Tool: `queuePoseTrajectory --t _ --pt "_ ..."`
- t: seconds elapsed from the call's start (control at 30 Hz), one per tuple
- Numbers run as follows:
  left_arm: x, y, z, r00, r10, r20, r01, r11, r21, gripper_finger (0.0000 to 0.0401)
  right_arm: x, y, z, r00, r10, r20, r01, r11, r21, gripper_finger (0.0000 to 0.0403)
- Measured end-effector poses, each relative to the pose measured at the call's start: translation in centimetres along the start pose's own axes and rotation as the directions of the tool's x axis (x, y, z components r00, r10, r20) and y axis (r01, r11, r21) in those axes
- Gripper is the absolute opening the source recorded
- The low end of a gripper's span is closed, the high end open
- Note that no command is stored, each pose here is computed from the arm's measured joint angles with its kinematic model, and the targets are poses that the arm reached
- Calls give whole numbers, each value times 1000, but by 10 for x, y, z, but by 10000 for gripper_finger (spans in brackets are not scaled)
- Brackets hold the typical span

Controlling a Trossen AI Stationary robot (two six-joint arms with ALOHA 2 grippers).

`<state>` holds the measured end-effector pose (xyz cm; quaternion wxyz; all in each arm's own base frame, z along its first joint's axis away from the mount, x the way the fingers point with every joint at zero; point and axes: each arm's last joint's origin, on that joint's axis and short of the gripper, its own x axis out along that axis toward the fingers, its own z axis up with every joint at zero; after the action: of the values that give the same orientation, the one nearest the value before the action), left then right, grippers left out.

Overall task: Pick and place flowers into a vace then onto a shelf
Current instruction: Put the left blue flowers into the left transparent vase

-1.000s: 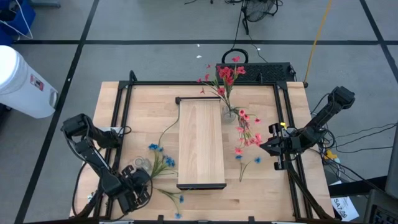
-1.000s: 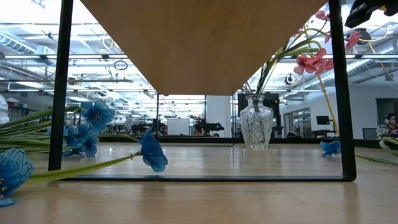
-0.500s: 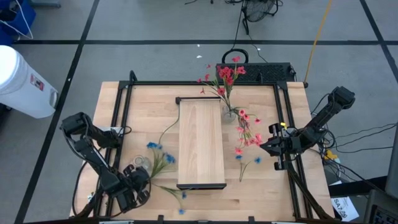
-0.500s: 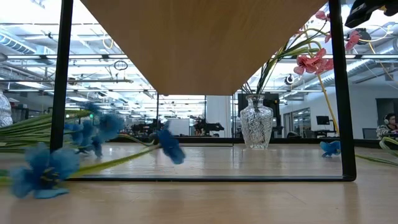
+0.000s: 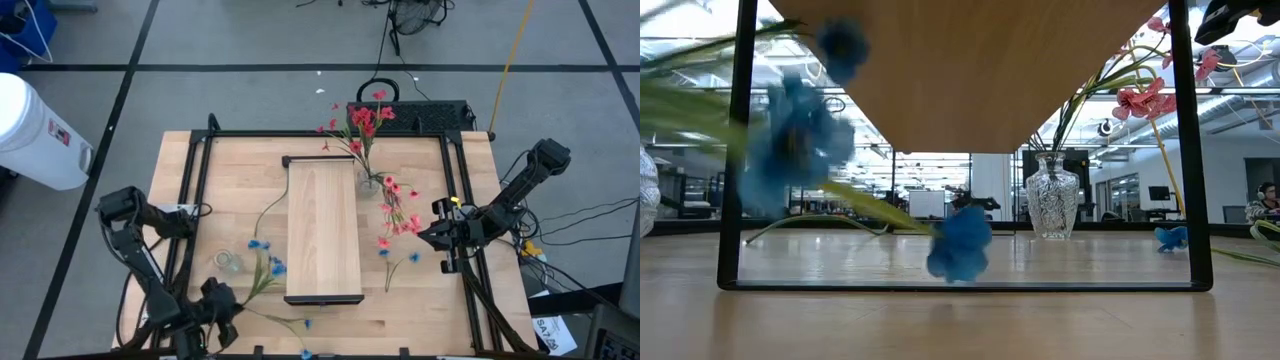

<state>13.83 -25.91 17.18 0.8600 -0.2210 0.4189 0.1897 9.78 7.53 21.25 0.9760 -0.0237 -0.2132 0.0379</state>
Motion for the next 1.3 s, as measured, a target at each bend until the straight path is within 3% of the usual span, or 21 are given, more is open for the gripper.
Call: queuePoseTrajectory --t 0.33,0.6,0.73,0.87,1.07,1.17,1.3 --pt "-39 10 10 976 200 84 -202 979 13 16 0 0 0 1000 0 0 0 1000 -1 8" --pt "-82 4 36 939 339 58 -341 940 25 16 0 0 0 1000 0 -1 0 1000 -1 8" --pt "-92 1 47 958 238 162 -252 965 69 16 0 0 0 1000 0 -1 0 1000 0 9" --pt "-96 1 56 946 182 267 -209 975 76 16 0 0 0 1000 1 -2 -1 1000 -2 9" --pt "-97 -4 67 831 23 556 -146 973 178 16 0 1 -2 1000 7 -16 -7 1000 -13 9" --pt "-92 -4 73 728 -35 685 -179 954 240 16 0 1 -2 1000 7 -18 -8 1000 -14 8" --pt "-78 1 81 655 -33 755 -242 937 251 16 0 1 -2 1000 7 -18 -7 1000 -14 8"
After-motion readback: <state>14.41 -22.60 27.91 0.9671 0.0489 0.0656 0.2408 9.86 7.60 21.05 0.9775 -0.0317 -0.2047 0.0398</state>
